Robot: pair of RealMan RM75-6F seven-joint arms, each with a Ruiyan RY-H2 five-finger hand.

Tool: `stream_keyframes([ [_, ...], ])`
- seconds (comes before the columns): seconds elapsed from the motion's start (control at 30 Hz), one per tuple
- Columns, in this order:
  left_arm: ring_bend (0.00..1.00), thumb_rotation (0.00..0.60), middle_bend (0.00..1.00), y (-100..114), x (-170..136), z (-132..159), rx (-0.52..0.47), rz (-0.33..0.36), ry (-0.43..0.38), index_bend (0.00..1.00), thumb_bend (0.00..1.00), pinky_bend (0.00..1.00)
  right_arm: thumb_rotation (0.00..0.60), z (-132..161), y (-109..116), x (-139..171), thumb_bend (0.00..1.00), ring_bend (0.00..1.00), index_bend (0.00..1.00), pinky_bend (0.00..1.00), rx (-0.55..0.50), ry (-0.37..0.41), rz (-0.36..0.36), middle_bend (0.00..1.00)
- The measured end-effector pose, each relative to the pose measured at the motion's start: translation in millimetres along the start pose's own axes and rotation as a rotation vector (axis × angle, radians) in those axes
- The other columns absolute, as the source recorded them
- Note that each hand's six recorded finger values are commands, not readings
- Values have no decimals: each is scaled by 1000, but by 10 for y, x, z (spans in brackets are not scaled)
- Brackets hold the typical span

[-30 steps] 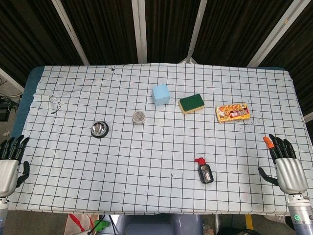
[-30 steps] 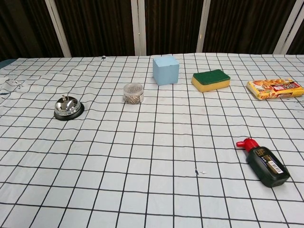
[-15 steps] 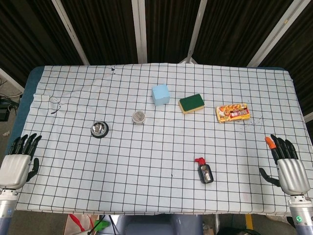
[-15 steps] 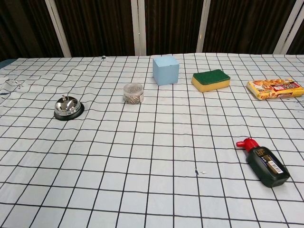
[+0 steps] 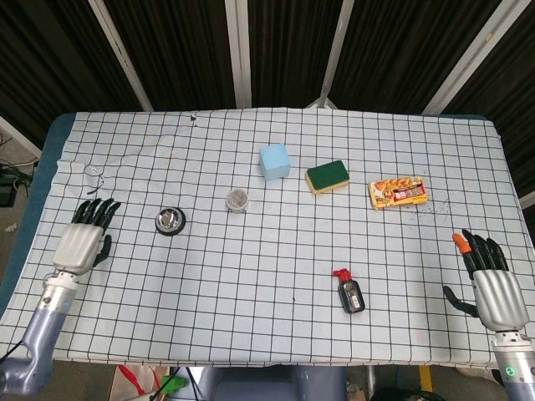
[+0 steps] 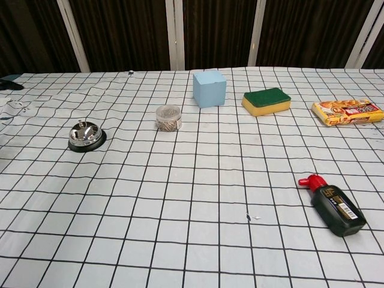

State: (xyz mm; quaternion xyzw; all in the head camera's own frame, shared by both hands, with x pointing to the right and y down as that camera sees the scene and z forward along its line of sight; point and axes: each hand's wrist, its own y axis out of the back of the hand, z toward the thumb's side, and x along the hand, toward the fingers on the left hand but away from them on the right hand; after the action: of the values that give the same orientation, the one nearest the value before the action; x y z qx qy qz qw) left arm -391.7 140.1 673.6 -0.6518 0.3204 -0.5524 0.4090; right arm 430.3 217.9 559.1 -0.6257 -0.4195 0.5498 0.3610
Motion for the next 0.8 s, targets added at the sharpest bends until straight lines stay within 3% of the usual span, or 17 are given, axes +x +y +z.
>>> stream_keyframes([
  [0.17, 0, 600, 41, -101, 331, 342, 5, 5, -73, 41, 854, 10, 600, -11, 6, 0, 305, 24, 77, 0, -3, -3, -1, 0],
  [0.33, 0, 600, 41, -260, 531, 636, 13, -40, -113, 40, 854, 10, 600, -17, 16, 2, 304, 24, 77, 0, -7, -2, -4, 0],
  [0.8, 0, 600, 41, -668, 714, 1063, 71, -125, -160, 39, 854, 10, 600, -66, 83, 13, 304, 24, 77, 0, -26, -8, -25, 0],
])
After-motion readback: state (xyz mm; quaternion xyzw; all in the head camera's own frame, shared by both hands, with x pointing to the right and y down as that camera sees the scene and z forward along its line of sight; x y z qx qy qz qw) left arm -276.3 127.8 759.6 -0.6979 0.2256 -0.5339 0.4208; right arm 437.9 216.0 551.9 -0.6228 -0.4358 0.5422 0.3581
